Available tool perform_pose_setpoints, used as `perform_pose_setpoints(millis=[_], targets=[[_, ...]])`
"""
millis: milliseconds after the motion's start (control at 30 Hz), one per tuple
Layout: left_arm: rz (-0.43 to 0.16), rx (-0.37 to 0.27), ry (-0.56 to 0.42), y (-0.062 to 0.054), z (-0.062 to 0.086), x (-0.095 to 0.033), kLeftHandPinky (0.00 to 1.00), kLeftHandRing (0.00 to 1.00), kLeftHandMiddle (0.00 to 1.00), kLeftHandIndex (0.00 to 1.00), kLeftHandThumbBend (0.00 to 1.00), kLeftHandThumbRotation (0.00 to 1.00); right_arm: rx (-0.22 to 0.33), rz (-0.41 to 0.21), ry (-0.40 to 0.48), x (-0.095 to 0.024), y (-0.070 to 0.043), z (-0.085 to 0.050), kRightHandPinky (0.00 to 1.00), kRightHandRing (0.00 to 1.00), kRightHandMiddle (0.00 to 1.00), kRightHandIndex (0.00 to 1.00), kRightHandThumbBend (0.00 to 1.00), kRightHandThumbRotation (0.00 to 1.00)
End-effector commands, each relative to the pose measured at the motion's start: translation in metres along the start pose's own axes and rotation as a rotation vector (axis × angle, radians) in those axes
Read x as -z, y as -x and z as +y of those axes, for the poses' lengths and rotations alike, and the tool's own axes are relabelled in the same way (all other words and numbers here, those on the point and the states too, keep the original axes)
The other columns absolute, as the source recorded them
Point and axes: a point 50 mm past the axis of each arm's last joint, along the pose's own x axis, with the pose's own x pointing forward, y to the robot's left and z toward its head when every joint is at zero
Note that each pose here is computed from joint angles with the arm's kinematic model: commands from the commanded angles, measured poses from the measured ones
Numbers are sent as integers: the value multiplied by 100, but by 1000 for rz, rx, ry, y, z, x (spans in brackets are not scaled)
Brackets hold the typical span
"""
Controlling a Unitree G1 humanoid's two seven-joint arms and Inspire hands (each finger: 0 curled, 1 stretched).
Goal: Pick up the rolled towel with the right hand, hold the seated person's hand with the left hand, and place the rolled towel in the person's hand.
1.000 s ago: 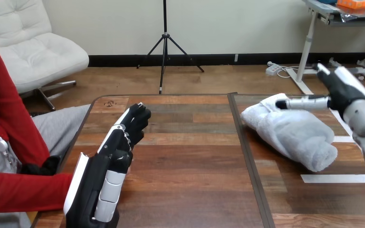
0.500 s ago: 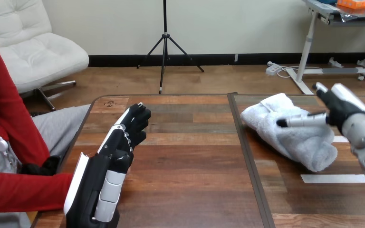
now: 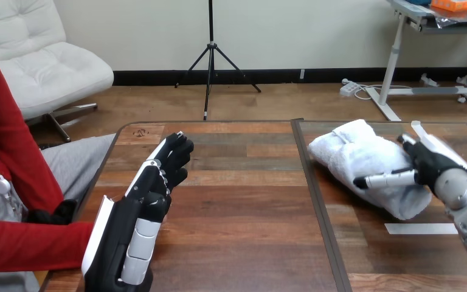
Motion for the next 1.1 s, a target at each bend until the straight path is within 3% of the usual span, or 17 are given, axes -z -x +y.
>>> perform_pose_setpoints(millis=[0,300,600,800,1067], targets=[[-86,-11,16,-10,1,-12,91,92,90,90,85,100,-9,-27,44,-16,-2,2,92,100,100,100,100,43],[-86,-10,16,-10,1,-13,91,93,90,91,85,100,-31,12,107,-14,-2,10,90,99,100,100,100,44],[-91,-10,11,-10,1,-14,92,93,90,91,85,100,-54,40,126,-13,-2,17,78,91,94,98,100,43],[-102,-8,6,-10,2,-15,92,92,90,91,84,100,-64,56,130,-13,-2,21,71,86,90,93,100,39],[-111,-6,-2,-11,3,-16,92,92,90,91,82,100,-47,31,176,-14,-2,26,56,71,77,80,100,32]])
